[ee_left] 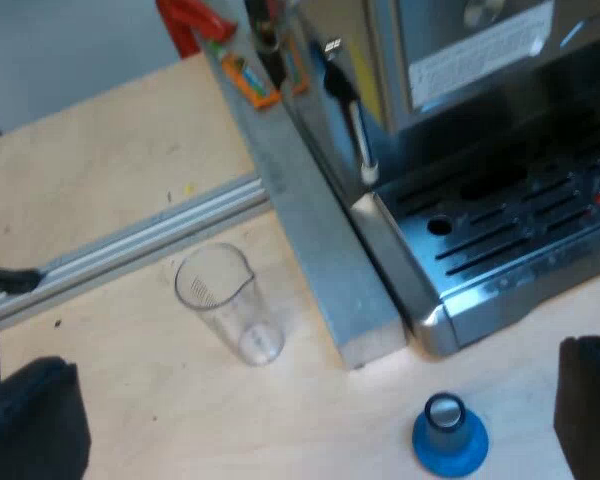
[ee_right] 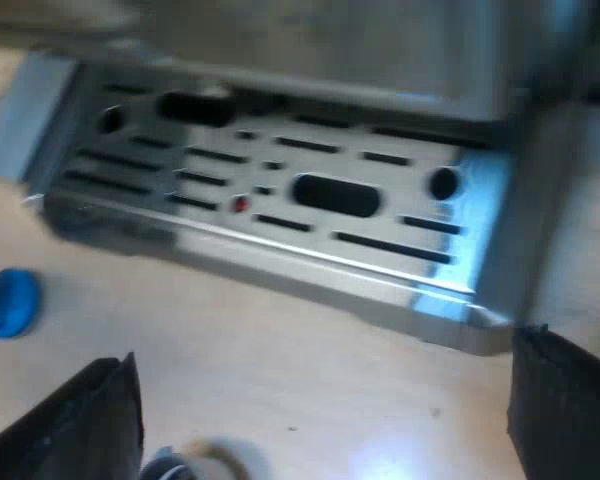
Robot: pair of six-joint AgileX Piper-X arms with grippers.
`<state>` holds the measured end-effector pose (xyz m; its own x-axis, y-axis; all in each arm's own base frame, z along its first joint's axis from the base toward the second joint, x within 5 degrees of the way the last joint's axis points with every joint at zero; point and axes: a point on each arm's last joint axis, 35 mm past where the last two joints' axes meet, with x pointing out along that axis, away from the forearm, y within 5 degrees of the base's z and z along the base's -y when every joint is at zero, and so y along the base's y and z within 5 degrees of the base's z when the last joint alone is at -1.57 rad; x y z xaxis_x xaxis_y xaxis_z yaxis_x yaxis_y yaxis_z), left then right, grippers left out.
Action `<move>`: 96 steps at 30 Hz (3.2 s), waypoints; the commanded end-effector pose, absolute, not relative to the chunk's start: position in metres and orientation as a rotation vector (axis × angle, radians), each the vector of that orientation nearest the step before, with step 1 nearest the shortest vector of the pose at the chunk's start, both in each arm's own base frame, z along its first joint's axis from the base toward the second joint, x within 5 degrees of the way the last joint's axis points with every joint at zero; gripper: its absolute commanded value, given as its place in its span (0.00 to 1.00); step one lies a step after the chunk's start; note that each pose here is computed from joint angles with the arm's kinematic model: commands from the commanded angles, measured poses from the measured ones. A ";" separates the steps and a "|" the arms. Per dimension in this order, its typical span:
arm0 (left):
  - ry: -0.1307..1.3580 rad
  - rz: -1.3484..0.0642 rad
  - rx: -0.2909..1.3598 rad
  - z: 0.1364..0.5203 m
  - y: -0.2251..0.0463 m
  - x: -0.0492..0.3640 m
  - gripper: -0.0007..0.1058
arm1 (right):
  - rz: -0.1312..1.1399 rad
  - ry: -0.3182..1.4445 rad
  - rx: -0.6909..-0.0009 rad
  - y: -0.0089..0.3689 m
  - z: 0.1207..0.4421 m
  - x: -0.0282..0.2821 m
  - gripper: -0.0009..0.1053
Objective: Grind coffee beans and then tamp
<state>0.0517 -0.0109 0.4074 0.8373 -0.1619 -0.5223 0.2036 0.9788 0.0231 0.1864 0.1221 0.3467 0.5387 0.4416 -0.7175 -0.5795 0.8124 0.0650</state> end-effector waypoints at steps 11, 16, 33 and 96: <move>0.598 -0.155 0.031 0.406 -0.013 0.064 0.91 | 0.363 0.766 -0.165 0.044 0.371 0.166 0.72; 0.641 -0.155 0.037 0.403 -0.016 0.076 0.91 | 0.324 0.738 -0.191 0.031 0.378 0.148 0.72; 0.458 -0.154 -0.041 0.426 -0.004 0.026 0.91 | 0.263 0.592 -0.340 0.015 0.392 0.083 0.72; 0.304 -0.204 -0.125 0.348 0.002 -0.010 0.91 | 0.468 0.443 -0.182 0.014 0.276 0.030 0.72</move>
